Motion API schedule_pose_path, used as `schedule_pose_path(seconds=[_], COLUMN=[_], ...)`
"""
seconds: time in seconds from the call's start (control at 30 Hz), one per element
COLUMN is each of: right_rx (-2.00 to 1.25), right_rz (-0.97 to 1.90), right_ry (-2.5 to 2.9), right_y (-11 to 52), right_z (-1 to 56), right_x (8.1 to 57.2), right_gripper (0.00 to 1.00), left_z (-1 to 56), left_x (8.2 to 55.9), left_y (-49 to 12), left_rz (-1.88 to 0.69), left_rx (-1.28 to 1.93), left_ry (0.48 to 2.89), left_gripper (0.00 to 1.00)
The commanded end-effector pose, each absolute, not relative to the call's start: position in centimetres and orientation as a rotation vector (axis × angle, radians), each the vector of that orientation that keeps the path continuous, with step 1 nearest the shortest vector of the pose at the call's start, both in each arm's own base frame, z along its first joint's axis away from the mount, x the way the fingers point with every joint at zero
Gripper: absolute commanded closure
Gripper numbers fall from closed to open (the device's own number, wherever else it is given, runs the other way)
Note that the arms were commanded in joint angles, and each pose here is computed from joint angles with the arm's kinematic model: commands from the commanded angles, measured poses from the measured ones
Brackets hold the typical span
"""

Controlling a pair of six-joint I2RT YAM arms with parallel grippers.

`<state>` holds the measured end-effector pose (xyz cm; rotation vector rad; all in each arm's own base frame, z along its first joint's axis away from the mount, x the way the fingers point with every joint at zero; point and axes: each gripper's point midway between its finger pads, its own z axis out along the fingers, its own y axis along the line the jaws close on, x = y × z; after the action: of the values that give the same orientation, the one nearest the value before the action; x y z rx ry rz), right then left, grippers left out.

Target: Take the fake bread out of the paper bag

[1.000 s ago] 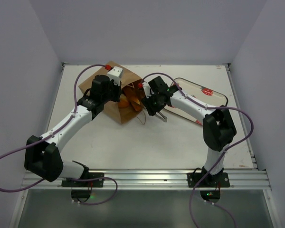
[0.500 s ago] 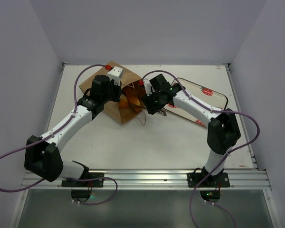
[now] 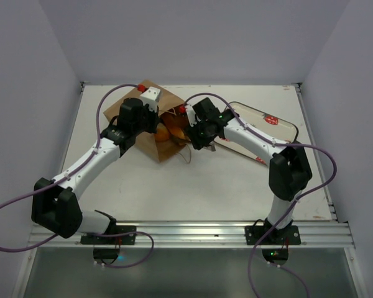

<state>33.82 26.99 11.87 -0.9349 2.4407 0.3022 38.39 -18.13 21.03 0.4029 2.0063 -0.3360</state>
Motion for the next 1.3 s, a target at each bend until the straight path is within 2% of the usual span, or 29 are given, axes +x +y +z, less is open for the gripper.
schedule_pose_path(seconds=[0.0,0.07,0.1,0.17,0.2,0.23,0.27,0.5,0.97,1.27], right_rx=[-0.9,-0.904,-0.91,-0.919,-0.926,-0.937,-0.944,-0.998,-1.105,-1.123], right_rz=[0.295,0.294,0.294,0.299,0.302,0.31,0.318,0.389,0.381,0.252], right_ry=[2.401,2.391,2.388,2.372,2.366,2.356,2.345,2.206,2.226,2.22], right_y=[27.6,27.5,27.5,27.4,27.3,27.2,27.2,26.1,19.1,13.9], right_z=[13.4,13.8,13.8,14.4,14.5,14.8,15.2,20.3,21.7,23.0], right_x=[35.0,35.0,34.9,34.7,34.5,34.4,34.2,31.7,28.8,26.8], right_gripper=[0.58,0.64,0.73,0.82,0.93,0.99,1.0,1.0,1.0,1.0], left_z=[25.1,25.1,25.0,25.0,24.9,25.0,25.1,25.7,30.6,32.5], left_x=[38.9,38.9,39.0,39.1,39.1,39.2,39.3,41.0,45.3,47.3], left_y=[-18.7,-18.6,-18.5,-18.5,-18.4,-18.4,-18.4,-18.5,-17.7,-17.1], left_rz=[-0.384,-0.379,-0.377,-0.377,-0.375,-0.376,-0.372,-0.389,-0.444,-0.452], left_rx=[0.397,0.395,0.396,0.395,0.392,0.391,0.387,0.315,0.126,0.061], left_ry=[1.864,1.865,1.867,1.864,1.866,1.864,1.863,1.858,1.734,1.7], left_gripper=[1.0,1.0,1.0,1.0,1.0,1.0,1.0,1.0,1.0,1.0])
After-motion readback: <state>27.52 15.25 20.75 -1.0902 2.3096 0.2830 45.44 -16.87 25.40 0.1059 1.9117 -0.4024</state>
